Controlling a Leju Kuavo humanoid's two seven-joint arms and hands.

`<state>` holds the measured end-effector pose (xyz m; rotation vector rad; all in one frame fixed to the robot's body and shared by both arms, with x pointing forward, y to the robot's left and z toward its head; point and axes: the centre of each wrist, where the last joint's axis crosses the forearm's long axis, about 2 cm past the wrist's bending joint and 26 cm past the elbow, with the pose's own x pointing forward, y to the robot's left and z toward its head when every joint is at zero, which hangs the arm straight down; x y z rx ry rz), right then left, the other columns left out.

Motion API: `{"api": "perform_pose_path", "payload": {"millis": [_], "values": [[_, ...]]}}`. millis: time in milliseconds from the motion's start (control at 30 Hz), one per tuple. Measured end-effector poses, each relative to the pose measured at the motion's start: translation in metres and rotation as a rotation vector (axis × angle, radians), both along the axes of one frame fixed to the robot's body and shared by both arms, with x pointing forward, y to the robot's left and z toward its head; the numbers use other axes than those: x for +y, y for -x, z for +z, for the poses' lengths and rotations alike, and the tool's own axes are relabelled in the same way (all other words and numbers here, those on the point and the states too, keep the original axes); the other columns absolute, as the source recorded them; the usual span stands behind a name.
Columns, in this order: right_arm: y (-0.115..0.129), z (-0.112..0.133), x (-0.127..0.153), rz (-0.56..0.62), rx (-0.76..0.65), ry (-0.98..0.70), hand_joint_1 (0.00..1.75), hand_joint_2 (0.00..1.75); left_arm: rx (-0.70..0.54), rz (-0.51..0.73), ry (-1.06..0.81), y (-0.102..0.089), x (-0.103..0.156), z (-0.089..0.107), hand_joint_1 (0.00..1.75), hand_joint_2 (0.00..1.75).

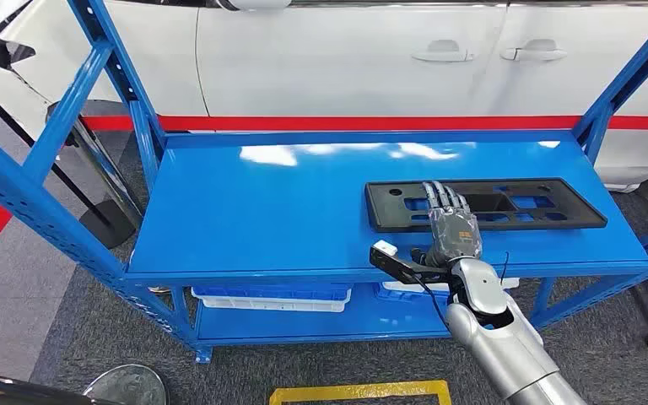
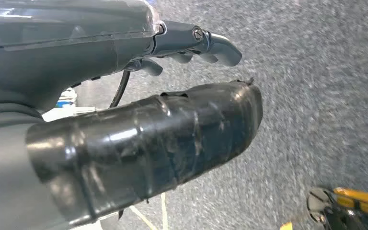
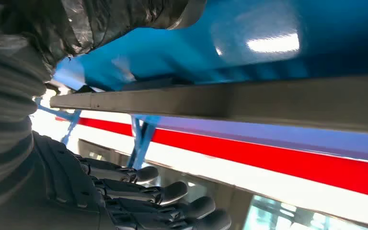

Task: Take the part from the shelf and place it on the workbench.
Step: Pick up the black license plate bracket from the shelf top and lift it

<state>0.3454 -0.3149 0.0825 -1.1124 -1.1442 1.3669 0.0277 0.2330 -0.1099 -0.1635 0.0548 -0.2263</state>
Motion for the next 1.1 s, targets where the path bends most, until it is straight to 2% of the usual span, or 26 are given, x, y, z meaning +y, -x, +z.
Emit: {"api": "perform_pose_path", "payload": {"millis": [267, 400, 467, 1100], "values": [[0.003, -0.006, -0.002, -0.003, 0.011, 0.002, 0.0, 1.75, -0.002, 0.001, -0.002, 0.001, 0.001, 0.0, 0.0, 0.0], [0.002, -0.006, -0.003, -0.002, 0.017, 0.01, 1.69, 1.75, -0.002, 0.004, -0.001, 0.0, 0.001, 0.0, 0.0, 0.0], [0.001, -0.006, -0.003, 0.001, 0.029, 0.019, 1.75, 1.75, -0.006, 0.006, -0.001, -0.001, 0.0, 0.0, 0.0, 0.0], [0.001, -0.015, 0.002, 0.045, 0.128, 0.063, 1.75, 1.75, -0.027, 0.016, -0.02, -0.001, 0.006, -0.001, 0.0, 0.0]]}}
